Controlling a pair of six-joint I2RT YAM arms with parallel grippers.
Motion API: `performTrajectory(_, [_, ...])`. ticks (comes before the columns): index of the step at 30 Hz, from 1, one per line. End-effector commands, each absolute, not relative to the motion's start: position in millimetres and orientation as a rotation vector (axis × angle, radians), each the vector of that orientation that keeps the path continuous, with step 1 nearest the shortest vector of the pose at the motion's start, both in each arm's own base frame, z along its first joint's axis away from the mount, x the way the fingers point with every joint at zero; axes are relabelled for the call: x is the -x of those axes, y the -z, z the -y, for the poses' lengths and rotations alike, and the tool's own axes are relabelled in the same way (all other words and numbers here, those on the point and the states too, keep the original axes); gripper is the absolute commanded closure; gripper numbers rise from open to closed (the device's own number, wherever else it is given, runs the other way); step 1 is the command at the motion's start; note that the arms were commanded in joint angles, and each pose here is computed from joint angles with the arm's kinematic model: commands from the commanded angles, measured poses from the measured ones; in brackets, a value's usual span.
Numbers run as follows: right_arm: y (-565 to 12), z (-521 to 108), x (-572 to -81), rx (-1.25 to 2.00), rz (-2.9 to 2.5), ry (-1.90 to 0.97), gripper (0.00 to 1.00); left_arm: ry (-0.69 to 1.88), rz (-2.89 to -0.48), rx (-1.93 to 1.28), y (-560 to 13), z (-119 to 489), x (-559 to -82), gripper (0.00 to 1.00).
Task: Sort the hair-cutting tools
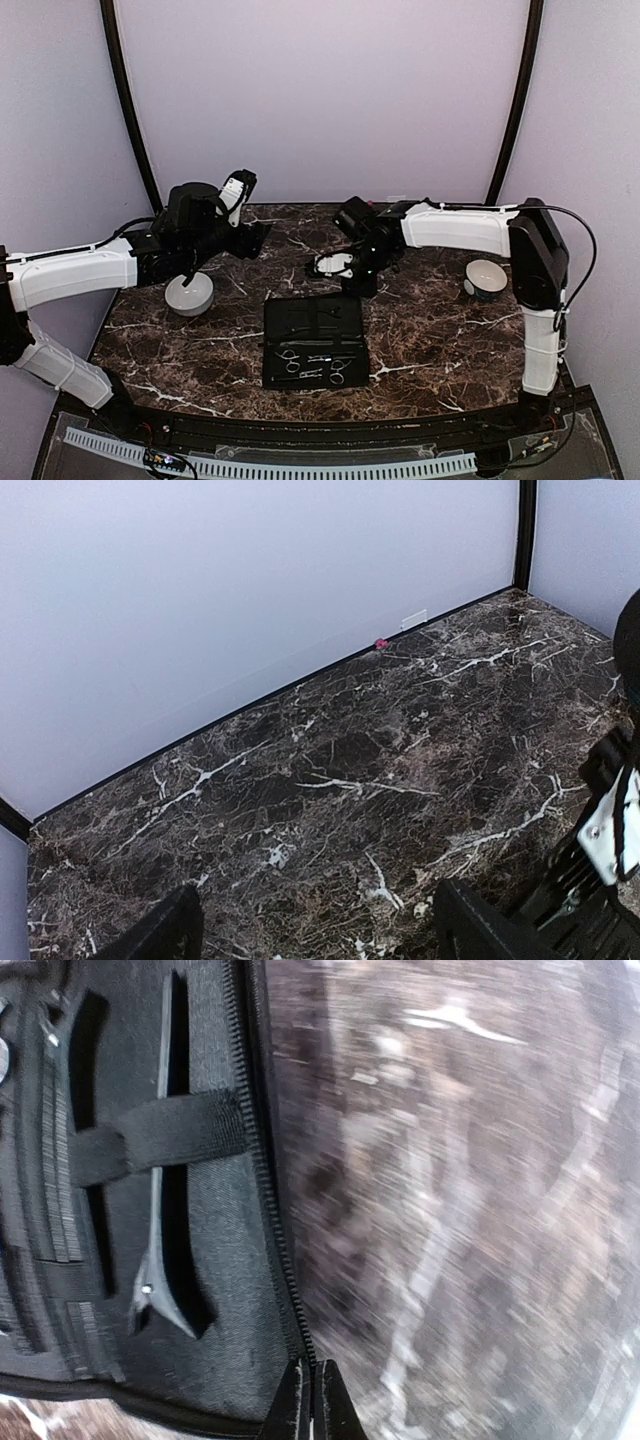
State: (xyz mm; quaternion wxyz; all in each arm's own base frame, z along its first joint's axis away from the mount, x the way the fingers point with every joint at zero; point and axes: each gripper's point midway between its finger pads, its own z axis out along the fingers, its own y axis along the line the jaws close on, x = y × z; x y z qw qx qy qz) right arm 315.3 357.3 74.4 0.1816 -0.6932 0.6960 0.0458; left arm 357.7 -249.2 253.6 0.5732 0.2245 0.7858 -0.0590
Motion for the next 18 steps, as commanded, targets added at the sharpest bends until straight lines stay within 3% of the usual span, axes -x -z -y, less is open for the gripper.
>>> performTrajectory(1, [-126.7, -331.8, -353.8, 1.787, -1.925, 0.028, 1.00, 0.137, -1.839, -0.534, -260.7, 250.4, -358.0, 0.19])
performTrajectory(6, [-131.1, -324.6, -357.4, 1.752, -1.920, 0.038, 1.00, 0.169, -1.854, -0.569, -256.3, 257.6, -355.8, 0.18])
performTrajectory(18, [-125.2, -324.6, -311.8, 1.755, -1.929, -0.075, 1.00, 0.177, -1.863, -0.583, -254.0, 260.4, -356.2, 0.18])
